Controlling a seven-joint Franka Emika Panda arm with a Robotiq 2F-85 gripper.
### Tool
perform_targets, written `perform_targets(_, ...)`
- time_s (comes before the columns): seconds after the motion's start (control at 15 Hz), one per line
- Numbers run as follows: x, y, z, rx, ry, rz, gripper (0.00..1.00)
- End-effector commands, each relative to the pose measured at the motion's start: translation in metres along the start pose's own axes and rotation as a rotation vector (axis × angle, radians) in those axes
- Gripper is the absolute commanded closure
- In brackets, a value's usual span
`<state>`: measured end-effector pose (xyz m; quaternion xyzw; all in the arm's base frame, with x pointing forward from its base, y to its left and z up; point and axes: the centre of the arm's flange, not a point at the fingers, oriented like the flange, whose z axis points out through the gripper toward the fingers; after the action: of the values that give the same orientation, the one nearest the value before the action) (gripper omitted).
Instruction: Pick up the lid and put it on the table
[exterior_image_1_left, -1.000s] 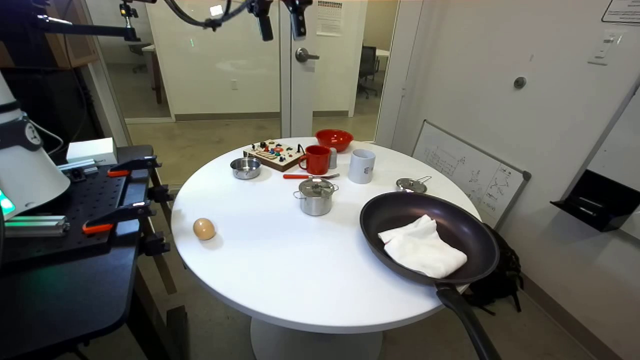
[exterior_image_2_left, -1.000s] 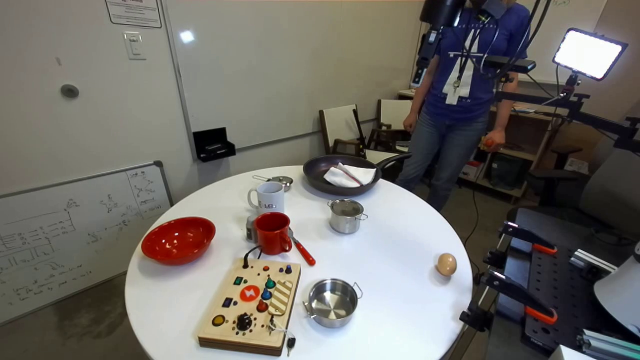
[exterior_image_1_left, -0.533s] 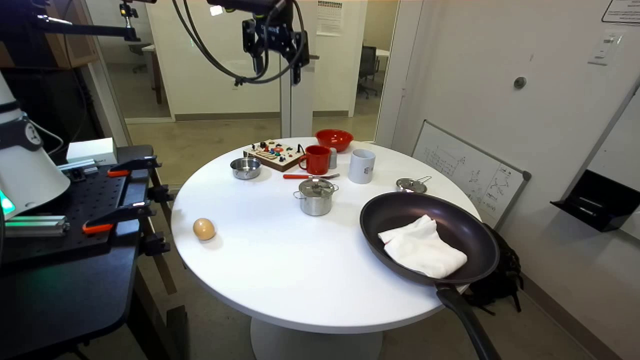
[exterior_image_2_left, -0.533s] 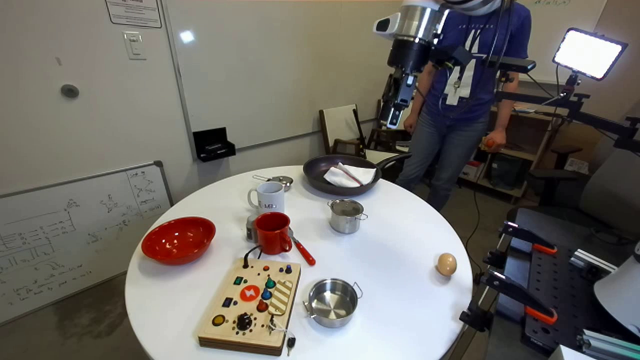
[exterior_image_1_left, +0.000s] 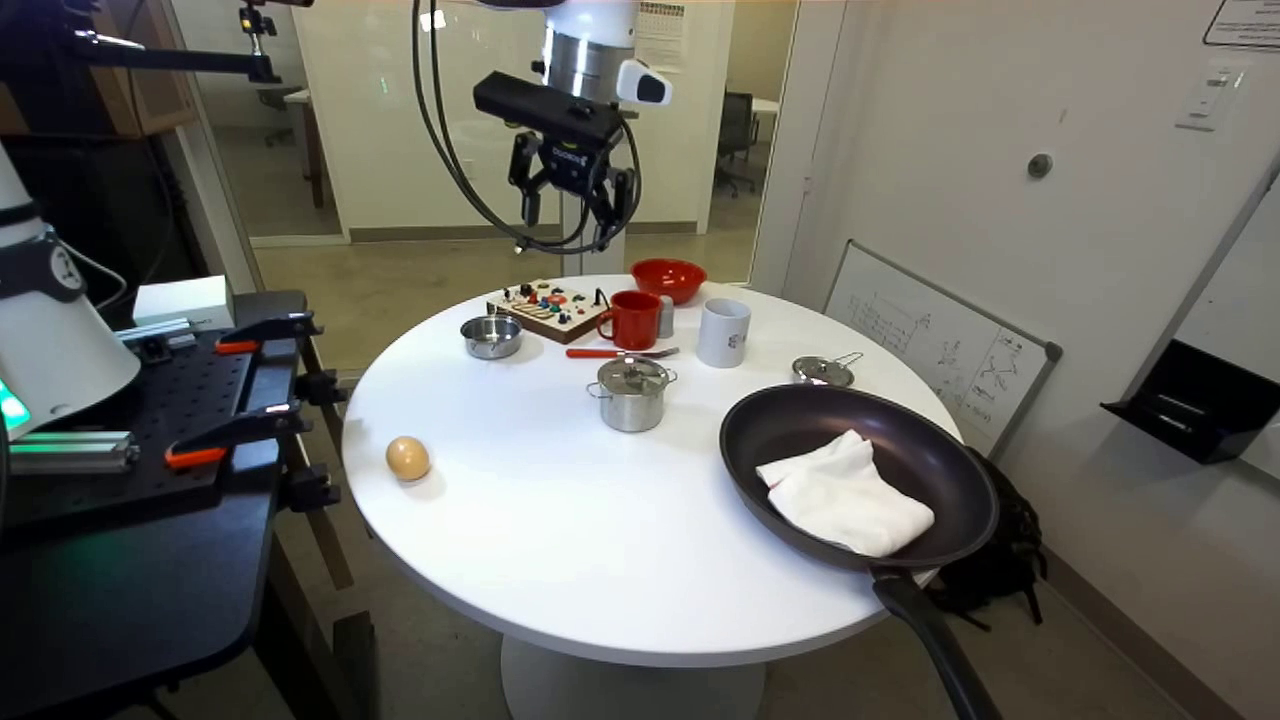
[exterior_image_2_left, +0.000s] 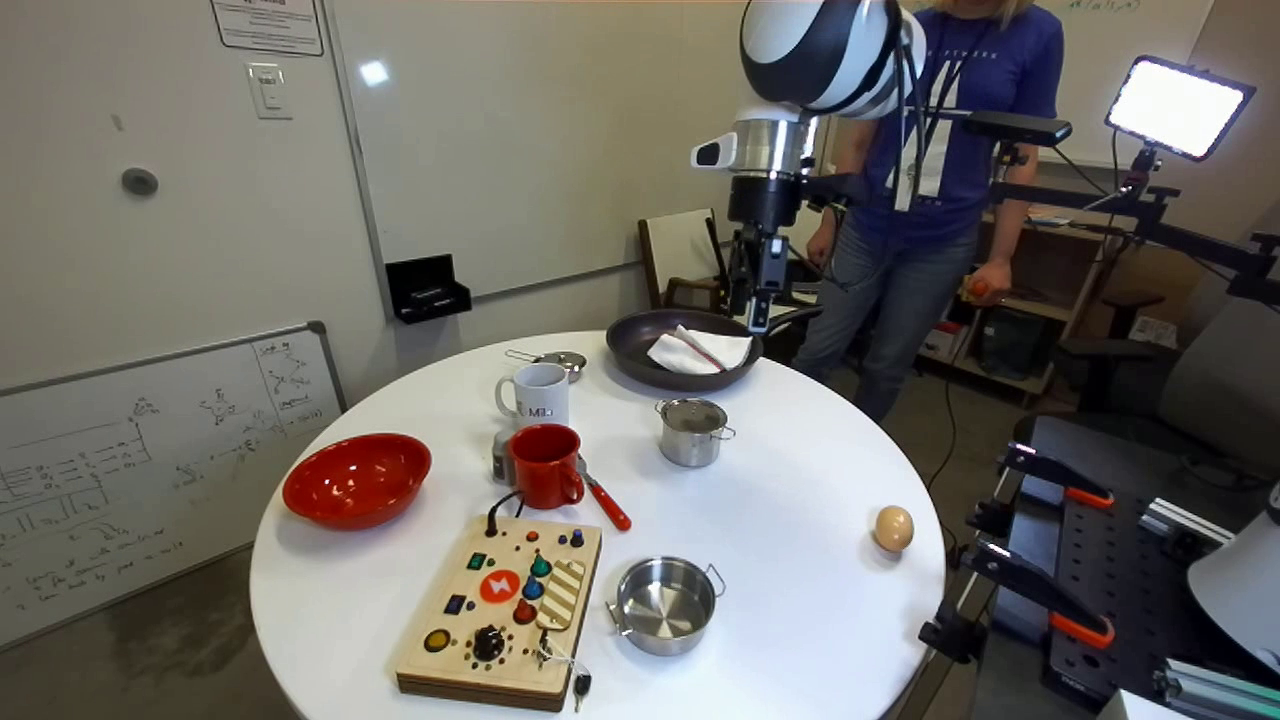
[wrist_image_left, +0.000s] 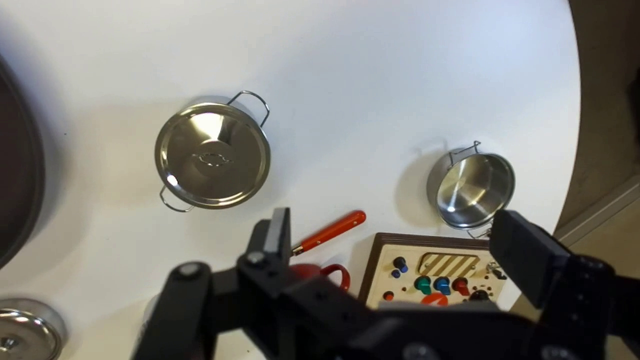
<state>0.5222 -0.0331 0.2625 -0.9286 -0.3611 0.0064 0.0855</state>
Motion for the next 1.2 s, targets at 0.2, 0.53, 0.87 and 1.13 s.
perform_targets(0.2, 0.053, 0.038, 0.027, -0.12, -0.072, 0.276, 0.0)
perform_targets(0.53, 0.064, 0.054, 0.053, -0.274, -0.091, 0.391, 0.0)
perform_targets(0.87, 0.059, 0.072, 0.076, -0.283, -0.091, 0.482, 0.0)
perform_targets(1.13, 0.059, 0.082, 0.091, -0.255, -0.121, 0.464, 0.0)
